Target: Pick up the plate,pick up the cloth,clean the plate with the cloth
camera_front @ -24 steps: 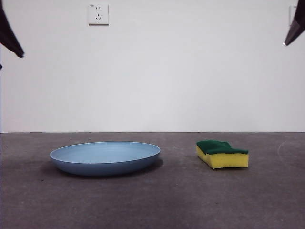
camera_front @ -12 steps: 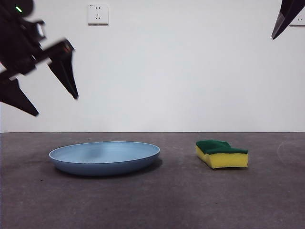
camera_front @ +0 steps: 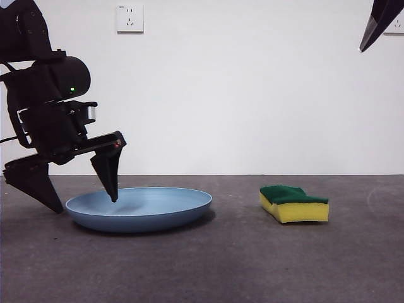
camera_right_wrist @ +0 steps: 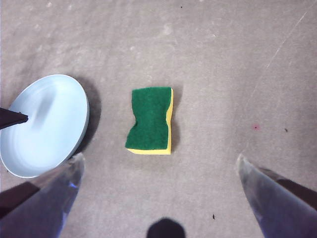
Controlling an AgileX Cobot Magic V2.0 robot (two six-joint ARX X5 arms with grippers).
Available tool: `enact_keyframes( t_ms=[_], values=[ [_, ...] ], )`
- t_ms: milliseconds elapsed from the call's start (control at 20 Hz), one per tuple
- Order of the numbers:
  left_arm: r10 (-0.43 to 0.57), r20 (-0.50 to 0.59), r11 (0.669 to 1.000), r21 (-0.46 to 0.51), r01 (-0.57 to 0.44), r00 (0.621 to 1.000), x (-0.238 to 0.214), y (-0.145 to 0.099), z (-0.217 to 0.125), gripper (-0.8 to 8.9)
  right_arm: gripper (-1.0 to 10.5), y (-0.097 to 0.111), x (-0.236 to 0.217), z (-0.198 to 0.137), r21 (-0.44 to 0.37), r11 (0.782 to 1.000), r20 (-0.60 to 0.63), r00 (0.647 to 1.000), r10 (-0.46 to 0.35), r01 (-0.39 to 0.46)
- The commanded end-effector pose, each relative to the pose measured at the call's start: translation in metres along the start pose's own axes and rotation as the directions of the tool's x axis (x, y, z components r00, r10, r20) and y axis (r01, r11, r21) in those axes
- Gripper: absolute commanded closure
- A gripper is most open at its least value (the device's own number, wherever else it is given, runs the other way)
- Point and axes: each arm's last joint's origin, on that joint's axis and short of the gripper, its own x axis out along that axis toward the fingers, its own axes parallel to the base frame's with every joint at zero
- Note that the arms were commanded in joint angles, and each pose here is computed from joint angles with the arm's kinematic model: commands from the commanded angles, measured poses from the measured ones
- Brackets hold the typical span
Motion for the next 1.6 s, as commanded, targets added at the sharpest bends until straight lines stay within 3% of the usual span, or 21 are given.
enact_keyframes(
  t_ms=[50, 150, 250, 700, 850, 1050, 1250, 1450, 1600],
  values=[
    [-0.001, -0.04, 1.0, 0.021, 0.002, 0.999, 0.013, -0.003, -0.005, 3.18, 4.1, 0.0, -0.001, 0.001, 0.003, 1.0, 0.007, 1.0, 0.002, -0.002],
    [-0.004, -0.052, 0.999, 0.037, 0.006, 0.999, 0.016, -0.007, -0.006, 5.43, 4.1, 0.0, -0.001, 0.001, 0.004, 1.0, 0.007, 1.0, 0.002, -0.002],
    [-0.006, -0.054, 0.997, 0.071, 0.01, 0.999, 0.016, -0.01, -0.007, 8.31, 4.1, 0.0, -0.001, 0.001, 0.004, 1.0, 0.007, 1.0, 0.002, -0.002],
    [-0.015, -0.056, 0.995, 0.1, 0.02, 0.998, 0.013, -0.012, -0.007, 8.21, 4.1, 0.001, 0.0, 0.003, -0.002, 1.0, 0.025, 1.0, 0.015, -0.015],
    [-0.016, -0.049, 0.992, 0.128, 0.023, 0.999, 0.001, -0.014, -0.008, 8.21, 4.1, 0.006, 0.003, 0.006, -0.025, 0.99, 0.024, 0.99, 0.136, -0.135],
    [-0.024, -0.013, 0.987, 0.16, 0.026, 1.0, -0.027, -0.019, -0.008, 8.21, 4.2, 0.016, 0.027, 0.012, -0.055, 0.985, -0.055, 0.985, 0.162, -0.165],
    [-0.041, 0.078, 0.984, 0.178, 0.027, 0.996, -0.068, -0.025, -0.009, 8.21, 4.2, 0.034, 0.068, 0.028, -0.158, 0.983, -0.151, 0.986, 0.066, -0.089],
    [-0.061, 0.171, 0.98, 0.196, 0.026, 0.983, -0.109, -0.031, -0.016, 8.21, 4.2, 0.048, 0.126, 0.041, -0.246, 0.969, -0.259, 0.965, -0.035, -0.031],
    [-0.068, 0.209, 0.979, 0.204, 0.025, 0.975, -0.13, -0.034, -0.022, 8.21, 4.2, 0.048, 0.166, 0.04, -0.258, 0.966, -0.336, 0.94, -0.067, -0.023]
  ],
)
